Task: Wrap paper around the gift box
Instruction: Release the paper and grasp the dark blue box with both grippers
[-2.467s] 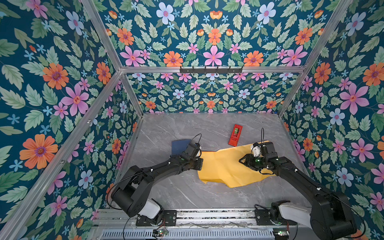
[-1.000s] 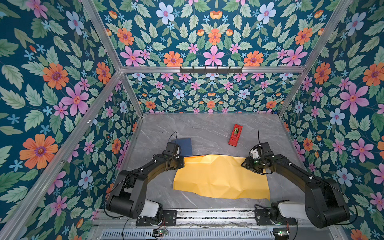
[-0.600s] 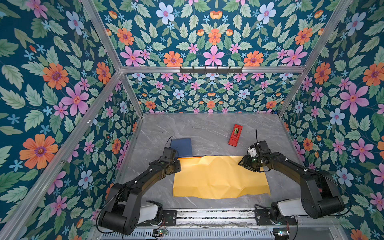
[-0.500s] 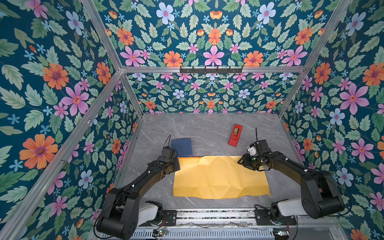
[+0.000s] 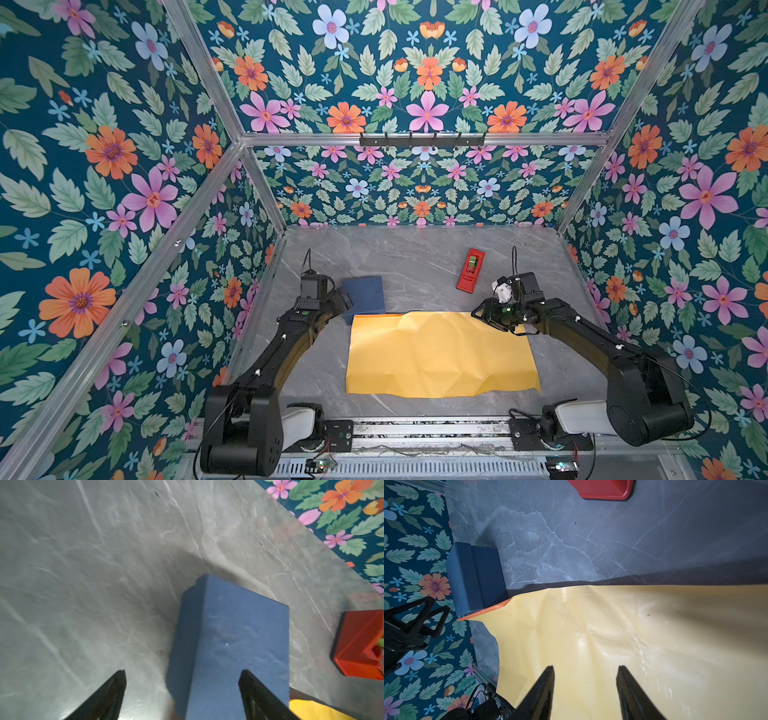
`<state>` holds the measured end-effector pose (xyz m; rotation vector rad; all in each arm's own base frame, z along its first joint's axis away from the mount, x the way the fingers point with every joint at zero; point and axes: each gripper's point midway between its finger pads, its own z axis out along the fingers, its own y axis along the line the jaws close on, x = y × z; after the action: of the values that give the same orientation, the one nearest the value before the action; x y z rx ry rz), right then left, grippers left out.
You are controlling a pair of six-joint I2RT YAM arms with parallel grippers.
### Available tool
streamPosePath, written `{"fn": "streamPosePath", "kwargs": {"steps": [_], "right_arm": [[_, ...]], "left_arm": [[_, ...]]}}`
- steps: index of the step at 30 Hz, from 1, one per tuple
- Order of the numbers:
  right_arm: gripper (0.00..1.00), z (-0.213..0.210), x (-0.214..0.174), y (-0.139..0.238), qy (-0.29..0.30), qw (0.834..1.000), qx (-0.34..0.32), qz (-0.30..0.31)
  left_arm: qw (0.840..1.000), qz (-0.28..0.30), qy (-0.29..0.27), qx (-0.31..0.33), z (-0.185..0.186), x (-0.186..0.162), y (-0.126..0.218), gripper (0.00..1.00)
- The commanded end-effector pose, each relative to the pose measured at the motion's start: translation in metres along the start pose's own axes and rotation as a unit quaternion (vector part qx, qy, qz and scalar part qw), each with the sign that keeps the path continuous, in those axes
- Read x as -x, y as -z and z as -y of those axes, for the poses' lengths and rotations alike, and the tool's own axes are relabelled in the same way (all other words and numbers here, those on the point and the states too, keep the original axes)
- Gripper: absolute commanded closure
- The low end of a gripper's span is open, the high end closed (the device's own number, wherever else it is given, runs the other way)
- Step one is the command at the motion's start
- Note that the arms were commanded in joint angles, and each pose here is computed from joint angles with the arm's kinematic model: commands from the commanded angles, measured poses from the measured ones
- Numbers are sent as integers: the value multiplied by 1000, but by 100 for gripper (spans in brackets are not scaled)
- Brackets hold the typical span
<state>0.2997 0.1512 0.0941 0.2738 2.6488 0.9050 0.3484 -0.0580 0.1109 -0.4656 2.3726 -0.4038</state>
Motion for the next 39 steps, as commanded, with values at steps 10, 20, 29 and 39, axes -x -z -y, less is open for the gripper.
{"fn": "streamPosePath", "kwargs": {"steps": [10, 20, 29, 39], "right_arm": [[49, -12, 11, -4, -2, 1000, 22, 5], [49, -50, 40, -13, 28, 998, 45, 25], [33, -125, 79, -67, 74, 992, 92, 49], [33, -126, 108, -124, 40, 997, 70, 19]], "left_arm": [[997, -44, -6, -67, 55, -13, -70, 29], [989, -53, -46, -131, 153, -19, -108, 28], [982, -22, -26, -188, 153, 16, -85, 19], [963, -115, -32, -240, 181, -29, -105, 20]]}}
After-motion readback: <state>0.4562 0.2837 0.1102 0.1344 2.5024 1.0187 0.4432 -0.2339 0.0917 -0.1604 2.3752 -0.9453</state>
